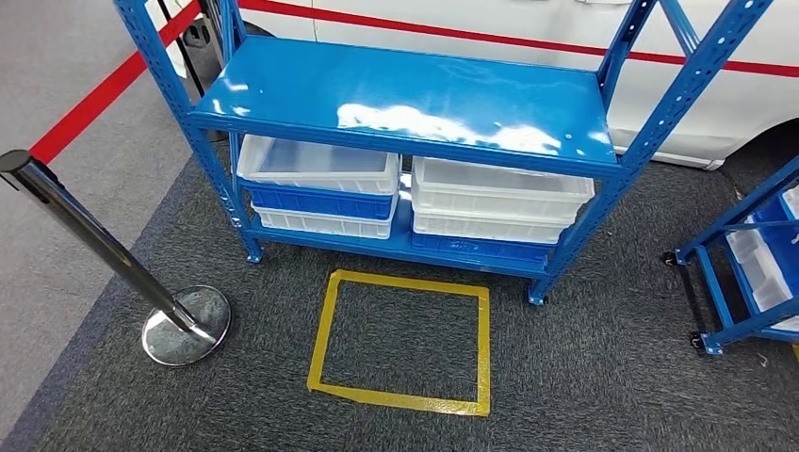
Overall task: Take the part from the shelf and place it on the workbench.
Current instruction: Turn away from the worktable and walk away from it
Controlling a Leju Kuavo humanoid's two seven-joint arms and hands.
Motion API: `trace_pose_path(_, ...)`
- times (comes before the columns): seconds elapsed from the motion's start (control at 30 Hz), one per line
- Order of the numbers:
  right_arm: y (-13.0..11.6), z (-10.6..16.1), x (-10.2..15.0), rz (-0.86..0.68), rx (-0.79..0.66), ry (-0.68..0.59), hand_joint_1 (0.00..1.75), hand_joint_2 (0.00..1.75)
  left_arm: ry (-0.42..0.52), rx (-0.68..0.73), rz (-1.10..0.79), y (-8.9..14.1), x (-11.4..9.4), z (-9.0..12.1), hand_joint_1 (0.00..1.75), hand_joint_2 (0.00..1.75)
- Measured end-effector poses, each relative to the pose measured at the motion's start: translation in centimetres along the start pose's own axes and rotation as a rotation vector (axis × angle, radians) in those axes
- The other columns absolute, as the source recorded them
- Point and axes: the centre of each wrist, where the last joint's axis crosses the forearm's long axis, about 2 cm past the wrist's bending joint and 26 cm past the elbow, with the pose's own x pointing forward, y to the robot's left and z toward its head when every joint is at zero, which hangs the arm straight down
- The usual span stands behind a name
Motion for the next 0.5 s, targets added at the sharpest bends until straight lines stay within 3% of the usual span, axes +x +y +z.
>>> trace_pose_path(0.23,0.13,0.02,0.11,0.001,0.019,0.049,0.00,0.00,-0.008,-0.005,-0.002,0.08,0.33,-0.13,0.00,1.75)
trace_pose_path(0.37,0.32,0.06,0.20,0.003,0.026,0.077,0.00,1.75,-0.012,-0.017,-0.009,0.19,0.22,-0.18,0.00,1.75)
trace_pose_path(0.5,0.47,0.10,0.23,0.008,0.042,0.089,0.00,1.75,-0.015,-0.029,-0.017,0.27,-0.05,-0.16,0.00,1.75)
